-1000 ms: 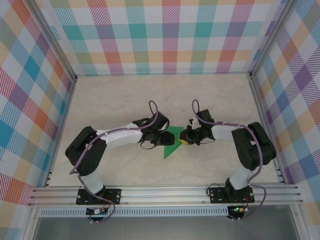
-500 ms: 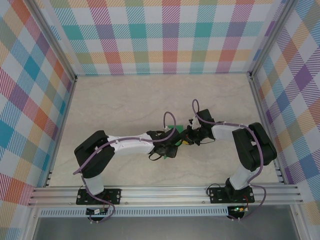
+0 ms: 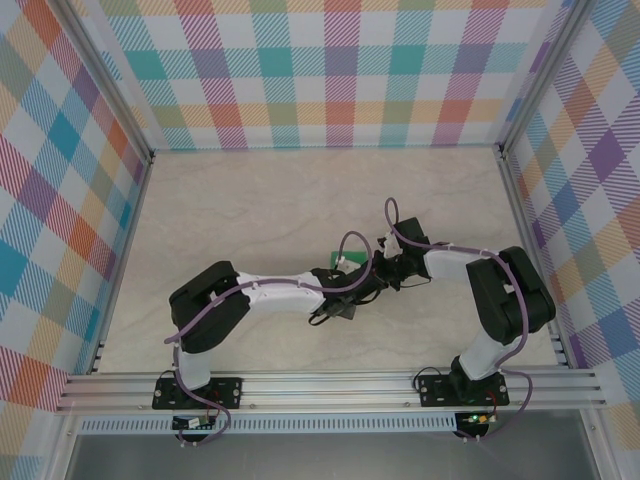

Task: Fold a paper plane with a square sheet of paper (pick it up from the middle)
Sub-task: Fourth fold the wing at the center of the table.

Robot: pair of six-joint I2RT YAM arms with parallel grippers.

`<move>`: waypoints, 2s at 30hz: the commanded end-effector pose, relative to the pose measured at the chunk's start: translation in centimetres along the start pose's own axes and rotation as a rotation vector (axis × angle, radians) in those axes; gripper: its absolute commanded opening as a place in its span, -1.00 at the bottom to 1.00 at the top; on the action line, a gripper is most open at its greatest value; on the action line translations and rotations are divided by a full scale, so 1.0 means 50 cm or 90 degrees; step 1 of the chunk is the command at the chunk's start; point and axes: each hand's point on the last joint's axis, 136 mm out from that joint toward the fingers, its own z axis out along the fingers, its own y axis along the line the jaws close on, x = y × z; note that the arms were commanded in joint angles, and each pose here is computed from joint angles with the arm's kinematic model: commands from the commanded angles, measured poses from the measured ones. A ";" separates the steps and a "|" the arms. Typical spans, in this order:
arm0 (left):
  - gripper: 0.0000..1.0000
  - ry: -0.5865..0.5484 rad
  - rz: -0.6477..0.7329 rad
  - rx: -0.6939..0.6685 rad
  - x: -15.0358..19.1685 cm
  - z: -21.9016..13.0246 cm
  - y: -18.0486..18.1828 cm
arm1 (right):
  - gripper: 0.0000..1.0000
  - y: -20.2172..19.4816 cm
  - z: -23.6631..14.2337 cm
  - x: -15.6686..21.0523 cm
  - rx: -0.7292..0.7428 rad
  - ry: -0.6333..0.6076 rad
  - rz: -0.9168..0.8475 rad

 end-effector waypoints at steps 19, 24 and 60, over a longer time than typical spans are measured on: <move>-0.60 -0.025 0.032 -0.060 0.012 -0.009 0.004 | -0.71 0.019 -0.008 -0.002 -0.002 0.003 -0.024; -0.77 -0.029 0.030 -0.061 0.010 -0.010 0.006 | -0.70 0.021 -0.011 0.000 -0.004 0.002 -0.027; -0.89 -0.029 -0.252 0.390 -0.016 -0.043 0.045 | -0.64 0.106 0.004 0.031 -0.066 0.018 -0.122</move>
